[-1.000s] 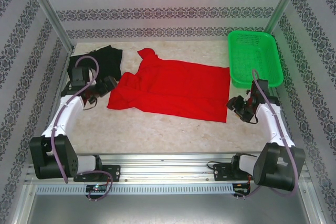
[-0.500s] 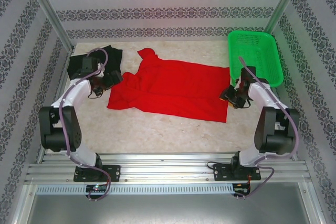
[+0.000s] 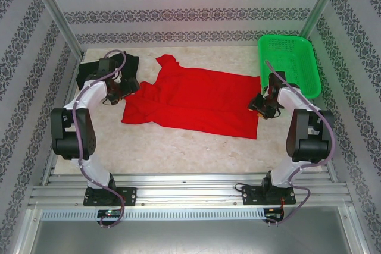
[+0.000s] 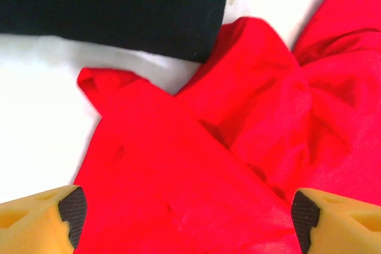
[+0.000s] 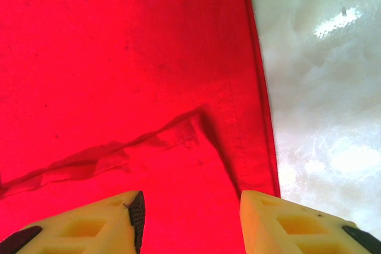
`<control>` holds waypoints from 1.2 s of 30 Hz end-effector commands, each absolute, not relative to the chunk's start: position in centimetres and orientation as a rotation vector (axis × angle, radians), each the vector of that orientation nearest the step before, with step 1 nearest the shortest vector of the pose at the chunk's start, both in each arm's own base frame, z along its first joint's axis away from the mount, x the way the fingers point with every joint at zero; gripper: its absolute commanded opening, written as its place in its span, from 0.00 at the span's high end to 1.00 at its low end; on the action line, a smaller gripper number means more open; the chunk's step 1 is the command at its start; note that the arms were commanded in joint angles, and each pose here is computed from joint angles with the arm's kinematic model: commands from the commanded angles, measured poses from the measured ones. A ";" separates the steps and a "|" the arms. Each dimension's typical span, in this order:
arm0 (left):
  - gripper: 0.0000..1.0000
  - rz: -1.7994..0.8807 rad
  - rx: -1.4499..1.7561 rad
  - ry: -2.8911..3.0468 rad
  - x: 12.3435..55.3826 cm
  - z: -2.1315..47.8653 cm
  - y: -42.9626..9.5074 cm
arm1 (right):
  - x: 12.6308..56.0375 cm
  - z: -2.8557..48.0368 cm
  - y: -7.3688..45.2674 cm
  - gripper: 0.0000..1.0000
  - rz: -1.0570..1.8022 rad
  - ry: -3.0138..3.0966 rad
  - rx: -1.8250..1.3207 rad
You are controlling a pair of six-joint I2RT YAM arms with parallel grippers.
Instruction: Fold and stack the t-shirts
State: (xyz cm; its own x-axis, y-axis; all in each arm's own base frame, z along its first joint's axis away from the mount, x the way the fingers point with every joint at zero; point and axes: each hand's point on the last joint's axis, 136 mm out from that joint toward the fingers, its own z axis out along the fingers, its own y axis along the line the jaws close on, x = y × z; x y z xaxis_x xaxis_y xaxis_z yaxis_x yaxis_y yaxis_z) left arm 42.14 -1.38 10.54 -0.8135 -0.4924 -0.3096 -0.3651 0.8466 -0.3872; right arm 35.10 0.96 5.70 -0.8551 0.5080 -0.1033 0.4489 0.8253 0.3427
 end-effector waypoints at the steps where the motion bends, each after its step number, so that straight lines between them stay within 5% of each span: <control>1: 0.11 -0.350 -0.697 2.718 39.6 9.0 -0.5 | 35.5 5.5 0.7 0.53 0.417 2.838 0.720; 22: 0.23 -0.357 -0.925 2.554 47.2 4.9 0.8 | 35.5 5.2 0.7 0.54 0.370 2.861 0.693; 27: 0.42 -0.416 -0.903 2.562 48.1 4.3 -0.1 | 35.8 4.6 0.6 0.54 0.351 2.870 0.701; 33: 0.87 -0.404 -0.870 2.586 47.8 3.8 -0.5 | 37.1 3.7 1.3 0.57 0.362 2.871 0.702; 36: 0.97 -0.406 -0.860 2.568 47.6 4.4 -0.6 | 37.6 3.5 1.6 0.58 0.346 2.876 0.686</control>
State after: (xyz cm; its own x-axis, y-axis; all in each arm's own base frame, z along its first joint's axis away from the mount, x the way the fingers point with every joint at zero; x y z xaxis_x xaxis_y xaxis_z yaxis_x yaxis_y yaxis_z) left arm 47.02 -0.06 3.37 -0.7327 -0.6361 -0.2421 -0.5373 0.7589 -0.3679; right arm 35.82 1.95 3.55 -0.8838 0.4644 -0.0573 0.4336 0.8589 0.2726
